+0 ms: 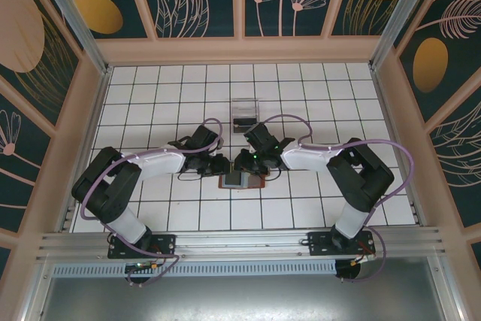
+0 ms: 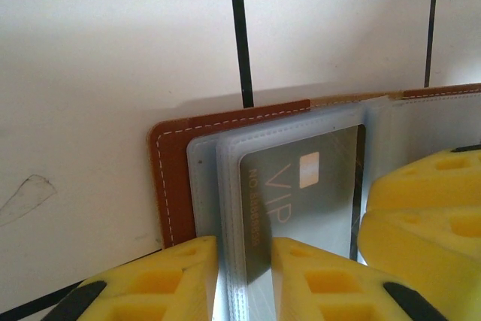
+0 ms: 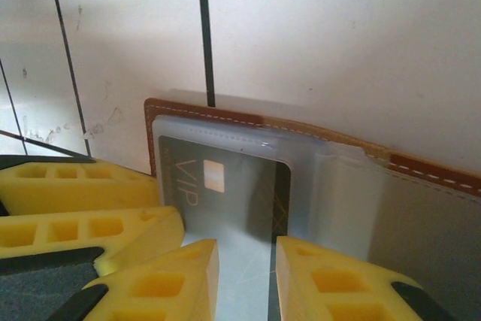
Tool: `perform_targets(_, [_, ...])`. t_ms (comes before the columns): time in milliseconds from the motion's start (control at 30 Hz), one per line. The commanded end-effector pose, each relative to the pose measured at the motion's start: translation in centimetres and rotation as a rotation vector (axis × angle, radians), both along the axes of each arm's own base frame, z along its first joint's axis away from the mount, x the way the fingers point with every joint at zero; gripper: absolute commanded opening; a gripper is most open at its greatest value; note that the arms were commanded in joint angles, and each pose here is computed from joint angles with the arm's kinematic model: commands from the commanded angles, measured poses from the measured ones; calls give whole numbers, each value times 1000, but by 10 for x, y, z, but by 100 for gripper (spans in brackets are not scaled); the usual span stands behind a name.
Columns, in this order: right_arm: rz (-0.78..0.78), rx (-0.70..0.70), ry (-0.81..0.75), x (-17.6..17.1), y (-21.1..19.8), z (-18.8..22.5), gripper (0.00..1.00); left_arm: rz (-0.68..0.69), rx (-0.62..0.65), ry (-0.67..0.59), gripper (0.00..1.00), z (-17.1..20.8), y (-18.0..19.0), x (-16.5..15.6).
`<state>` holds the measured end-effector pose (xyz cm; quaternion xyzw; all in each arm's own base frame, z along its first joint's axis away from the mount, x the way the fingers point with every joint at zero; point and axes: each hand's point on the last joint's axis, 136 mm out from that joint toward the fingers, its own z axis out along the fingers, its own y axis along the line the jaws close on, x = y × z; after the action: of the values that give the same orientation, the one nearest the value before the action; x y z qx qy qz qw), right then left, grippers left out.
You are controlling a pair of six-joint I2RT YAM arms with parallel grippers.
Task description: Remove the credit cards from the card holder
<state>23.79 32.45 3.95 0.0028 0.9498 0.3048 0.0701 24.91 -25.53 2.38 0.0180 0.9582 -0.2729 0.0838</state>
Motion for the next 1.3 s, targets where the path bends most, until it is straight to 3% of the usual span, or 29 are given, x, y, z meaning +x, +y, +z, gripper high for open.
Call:
perform_targets(0, [28, 16, -12, 2, 10, 2, 27, -13, 36, 15, 28, -6, 2, -2])
perform_targets(367, [33, -16, 10, -2, 9, -11, 27, -12, 38, 15, 28, -6, 3, -3])
perform_targets(667, [22, -226, -37, 3, -9, -15, 27, -11, 48, 16, 28, -7, 5, -4])
perform_targets(1033, [19, -247, -56, 4, -10, -3, 26, -4, 85, 17, 27, -10, 11, -4])
perform_targets(1267, [23, -167, -67, 4, -1, 8, 26, -1, 88, 5, 27, -6, 10, 0])
